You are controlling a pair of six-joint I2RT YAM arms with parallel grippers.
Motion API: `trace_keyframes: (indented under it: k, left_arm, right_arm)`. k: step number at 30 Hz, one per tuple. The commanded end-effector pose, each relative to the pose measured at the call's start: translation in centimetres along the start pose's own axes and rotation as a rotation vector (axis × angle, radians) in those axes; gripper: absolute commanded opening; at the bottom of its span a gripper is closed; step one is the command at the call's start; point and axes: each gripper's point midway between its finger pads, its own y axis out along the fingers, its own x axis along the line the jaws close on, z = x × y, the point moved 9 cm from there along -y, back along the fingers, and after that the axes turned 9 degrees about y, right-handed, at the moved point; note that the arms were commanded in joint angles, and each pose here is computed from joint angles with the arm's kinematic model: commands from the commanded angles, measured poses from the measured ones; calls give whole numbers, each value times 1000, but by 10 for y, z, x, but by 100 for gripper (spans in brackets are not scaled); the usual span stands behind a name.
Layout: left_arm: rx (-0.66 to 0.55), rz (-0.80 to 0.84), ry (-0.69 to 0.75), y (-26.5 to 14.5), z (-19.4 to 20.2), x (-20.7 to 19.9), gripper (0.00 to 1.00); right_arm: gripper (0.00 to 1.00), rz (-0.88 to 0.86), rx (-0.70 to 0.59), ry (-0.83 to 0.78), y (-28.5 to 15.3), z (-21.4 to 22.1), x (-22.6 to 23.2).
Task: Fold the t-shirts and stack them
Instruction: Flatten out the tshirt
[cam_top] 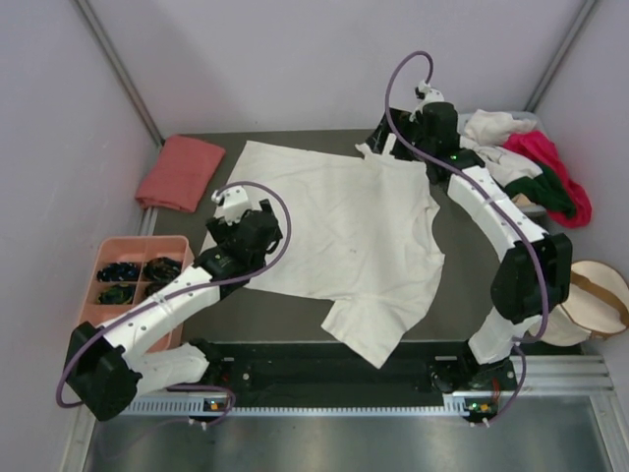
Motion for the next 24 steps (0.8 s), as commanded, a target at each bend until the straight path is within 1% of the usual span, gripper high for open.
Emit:
trace_keyframes:
  k: [1,2,4,6,7,10,11,14,16,17,18,20,21,23,24]
  left_arm:
    - [-21,38,-6,3,2,-5,99]
    - [-22,45,-2,4,3,-6,99]
    - [-20,61,1,6,5,-9,99]
    - [-8,73,17,9,8,-14,99]
    - [-5,77,21,10,9,-15,99]
    - [18,97,41,15,14,-21,99]
    - [26,105,43,16,15,-24,99]
    - [44,105,56,18,18,-26,99]
    - [46,105,56,17,19,-25,99]
    - [45,107,58,17,20,-25,99]
    - [41,109,57,17,19,-25,99]
    - [43,100,60,16,19,-23,99]
    - [43,95,64,16,20,-22,99]
    - [45,85,64,16,21,-19,99]
    - [48,80,66,16,23,-18,99]
  right_arm:
    - [99,273,0,-137,-45,11,-33]
    - [99,311,15,-146,-49,20,-42]
    - [99,370,17,-140,-57,22,-55]
    - [99,404,40,-109,-59,30,-71]
    - [99,409,31,-84,-60,27,-79]
    - [99,464,32,-35,-59,29,-105]
    - [99,494,57,-21,-54,32,-116]
    - [99,570,50,15,-47,27,-138]
    - [99,595,82,35,-34,32,-153]
    - [99,594,71,42,-29,24,-156]
    - [99,609,106,45,-18,31,-166]
    - [98,599,101,33,-7,25,-167]
    - [98,605,126,37,4,31,-176]
    - [96,597,122,32,15,26,-178]
    - [96,608,141,36,24,32,-185]
